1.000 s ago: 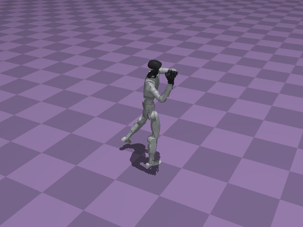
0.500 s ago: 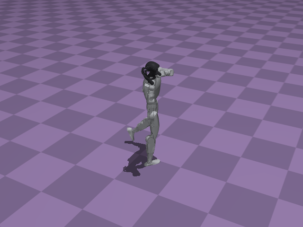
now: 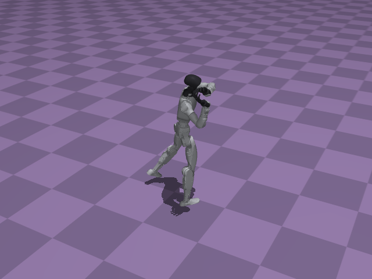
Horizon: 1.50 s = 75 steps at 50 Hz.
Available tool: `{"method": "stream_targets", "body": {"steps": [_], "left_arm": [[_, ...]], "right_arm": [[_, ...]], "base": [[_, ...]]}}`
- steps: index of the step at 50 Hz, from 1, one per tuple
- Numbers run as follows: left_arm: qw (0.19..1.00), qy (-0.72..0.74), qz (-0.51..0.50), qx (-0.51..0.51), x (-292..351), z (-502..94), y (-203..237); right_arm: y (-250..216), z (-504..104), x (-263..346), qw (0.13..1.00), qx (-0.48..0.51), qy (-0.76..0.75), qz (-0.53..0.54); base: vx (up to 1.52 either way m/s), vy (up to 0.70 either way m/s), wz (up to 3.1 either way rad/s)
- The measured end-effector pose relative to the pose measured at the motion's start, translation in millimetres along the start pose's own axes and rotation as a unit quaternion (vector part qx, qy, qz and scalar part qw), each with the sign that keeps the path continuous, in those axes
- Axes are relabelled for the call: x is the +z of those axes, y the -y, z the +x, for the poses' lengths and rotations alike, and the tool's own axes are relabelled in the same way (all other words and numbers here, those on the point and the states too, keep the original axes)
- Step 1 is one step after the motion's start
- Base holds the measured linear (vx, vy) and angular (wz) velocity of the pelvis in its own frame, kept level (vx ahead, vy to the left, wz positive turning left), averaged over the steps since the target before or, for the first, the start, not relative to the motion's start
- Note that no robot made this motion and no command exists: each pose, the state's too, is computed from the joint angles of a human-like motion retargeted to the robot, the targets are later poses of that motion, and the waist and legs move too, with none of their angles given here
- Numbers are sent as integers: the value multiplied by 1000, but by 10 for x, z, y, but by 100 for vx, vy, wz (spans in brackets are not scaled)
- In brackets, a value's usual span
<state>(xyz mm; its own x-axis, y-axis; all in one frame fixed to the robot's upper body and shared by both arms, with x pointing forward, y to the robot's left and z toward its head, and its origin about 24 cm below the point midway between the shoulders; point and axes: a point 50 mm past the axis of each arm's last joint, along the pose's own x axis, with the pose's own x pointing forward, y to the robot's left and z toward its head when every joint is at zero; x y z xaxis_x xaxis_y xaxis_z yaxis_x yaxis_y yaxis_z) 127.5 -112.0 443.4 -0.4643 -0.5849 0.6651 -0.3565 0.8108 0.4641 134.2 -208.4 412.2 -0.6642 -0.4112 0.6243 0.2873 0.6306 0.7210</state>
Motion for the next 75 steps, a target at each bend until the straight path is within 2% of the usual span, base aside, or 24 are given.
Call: {"method": "stream_targets", "body": {"steps": [4, 6, 7, 8, 10, 11, 13, 14, 15, 16, 18, 23, 25, 26, 28, 36, 38, 39, 40, 41, 42, 43, 59, 75], "left_arm": [[992, -41, 19, -114, -164, -97, 247], [978, -58, 56, -190, -292, -193, 396], [971, -81, 54, -220, -345, -250, 502], [962, -109, 38, -246, -383, -311, 624], [937, -170, 30, -303, -528, -551, 840], [918, -208, 31, -336, -630, -717, 926], [896, -274, 3, -349, -746, -991, 1060], [884, -313, -11, -348, -800, -1160, 1118], [870, -356, -28, -340, -860, -1322, 1153], [854, -410, -52, -317, -943, -1465, 1143], [815, -501, -71, -284, -1092, -1794, 1088], [715, -632, -17, -299, -1549, -2602, 496], [672, -665, -25, -325, -1584, -2951, 346], [663, -679, -11, -316, -1624, -3042, 227], [647, -701, -26, -299, -1642, -3124, 159], [671, -700, -51, -240, -1734, -3026, -93], [661, -695, -50, -278, -1748, -3075, -193], [664, -689, -49, -286, -1746, -3090, -220], [667, -684, -49, -292, -1744, -3087, -222], [667, -682, -49, -296, -1743, -3049, -177], [669, -685, -48, -286, -1738, -3062, -177], [671, -689, -47, -269, -1732, -3101, -200], [661, -707, -96, -233, -1632, -3240, -83], [675, -698, -124, -205, -1565, -3208, -3]], "right_arm": [[61, -305, -329, 987, -56, -147, -23], [131, -525, -657, 968, -43, -173, -178], [121, -635, -698, 961, -58, -220, -154], [75, -733, -661, 950, -96, -291, -62], [126, -1005, -817, 921, -104, -366, -82], [110, -1218, -938, 898, -52, -423, -110], [86, -1411, -953, 865, -112, -486, -49], [117, -1642, -1086, 851, -35, -496, -170], [118, -1797, -1127, 829, -14, -521, -202], [-24, -1809, -1007, 798, -111, -589, -53], [-153, -2069, -954, 729, -121, -673, 38], [-789, -2922, -612, 499, 42, -845, 188], [-941, -3186, -352, 416, 181, -850, 266], [-956, -3261, -329, 446, 222, -849, 174], [-1016, -3309, -281, 441, 278, -844, 127], [-1278, -3137, -315, 434, 285, -839, 163], [-1281, -3195, -273, 402, 431, -792, 160], [-1376, -3185, -93, 338, 371, -815, 290], [-1394, -3172, -51, 320, 356, -815, 328], [-1268, -3191, -272, 390, 441, -787, 187], [-1260, -3184, -287, 415, 398, -801, 167], [-1290, -3191, -203, 404, 290, -844, 198], [-1183, -3243, -250, 445, 355, -813, 124], [-1199, -3187, -268, 457, 423, -771, 134]], "base": [[-22, 27, 181], [-21, 31, 227], [-19, 33, 245], [-17, 34, 253], [-14, 37, 256], [-10, 38, 259], [-5, 39, 264], [0, 39, 259], [4, 39, 249], [7, 39, 241], [11, 37, 230], [18, 29, 223], [23, 19, 231], [21, 15, 232], [20, 11, 238], [15, 3, 257], [15, -19, 245], [21, -36, 219], [26, -44, 192], [27, -41, 166], [29, -37, 139], [28, -31, 108], [0, 1, -30], [-15, 3, -131]]}}
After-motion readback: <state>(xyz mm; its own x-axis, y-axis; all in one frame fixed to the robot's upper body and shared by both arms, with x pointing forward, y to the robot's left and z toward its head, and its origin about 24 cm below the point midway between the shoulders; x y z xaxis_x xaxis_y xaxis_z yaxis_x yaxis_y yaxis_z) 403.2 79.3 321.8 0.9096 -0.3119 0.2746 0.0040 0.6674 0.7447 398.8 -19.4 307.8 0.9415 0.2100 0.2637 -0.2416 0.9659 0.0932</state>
